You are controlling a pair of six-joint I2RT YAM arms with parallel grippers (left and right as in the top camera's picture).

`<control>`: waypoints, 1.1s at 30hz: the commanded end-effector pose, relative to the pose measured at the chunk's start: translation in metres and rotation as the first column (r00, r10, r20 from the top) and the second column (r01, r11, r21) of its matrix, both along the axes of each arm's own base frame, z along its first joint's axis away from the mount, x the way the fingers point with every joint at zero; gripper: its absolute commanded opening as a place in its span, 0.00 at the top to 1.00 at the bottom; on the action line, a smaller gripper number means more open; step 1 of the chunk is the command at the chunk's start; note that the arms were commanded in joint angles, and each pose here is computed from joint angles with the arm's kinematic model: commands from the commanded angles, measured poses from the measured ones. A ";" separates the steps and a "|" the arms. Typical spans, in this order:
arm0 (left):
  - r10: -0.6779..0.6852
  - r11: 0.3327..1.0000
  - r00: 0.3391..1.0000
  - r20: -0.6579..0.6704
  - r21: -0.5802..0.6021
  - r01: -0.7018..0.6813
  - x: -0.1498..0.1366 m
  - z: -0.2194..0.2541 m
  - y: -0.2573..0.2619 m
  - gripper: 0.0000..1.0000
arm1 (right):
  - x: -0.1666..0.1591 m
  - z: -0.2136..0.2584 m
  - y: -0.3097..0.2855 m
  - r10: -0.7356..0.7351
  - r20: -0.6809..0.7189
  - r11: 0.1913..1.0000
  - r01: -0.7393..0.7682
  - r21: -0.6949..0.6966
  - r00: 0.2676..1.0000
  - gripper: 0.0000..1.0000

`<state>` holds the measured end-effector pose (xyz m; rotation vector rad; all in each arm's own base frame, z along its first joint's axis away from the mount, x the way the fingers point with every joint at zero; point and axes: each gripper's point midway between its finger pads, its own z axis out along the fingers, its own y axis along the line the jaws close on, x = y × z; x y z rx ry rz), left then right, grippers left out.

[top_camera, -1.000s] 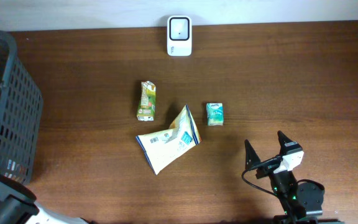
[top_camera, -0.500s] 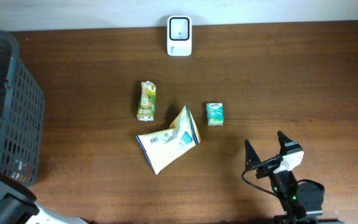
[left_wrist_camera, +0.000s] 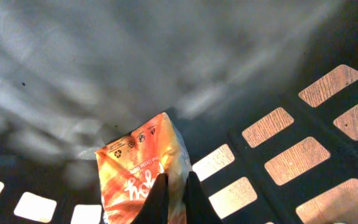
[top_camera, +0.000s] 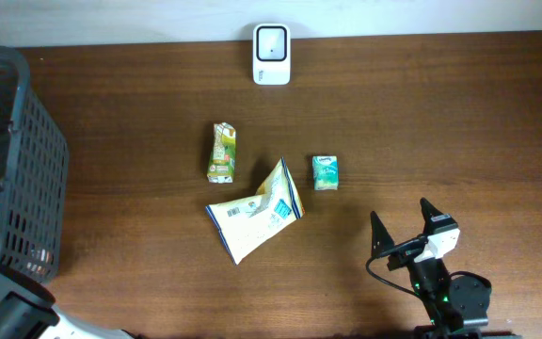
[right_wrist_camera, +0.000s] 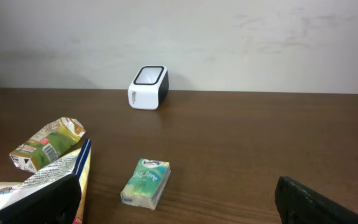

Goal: Scan the item barcode
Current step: 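Carry the orange carton with the left gripper and set it near the snack bag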

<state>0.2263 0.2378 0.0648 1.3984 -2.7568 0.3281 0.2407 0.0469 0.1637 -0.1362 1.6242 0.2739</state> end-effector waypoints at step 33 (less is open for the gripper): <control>-0.796 0.563 0.581 0.171 0.564 0.605 0.158 0.259 -0.276 1.00 | -0.001 -0.003 0.002 0.010 -0.005 1.000 -0.010 0.003 1.000 0.01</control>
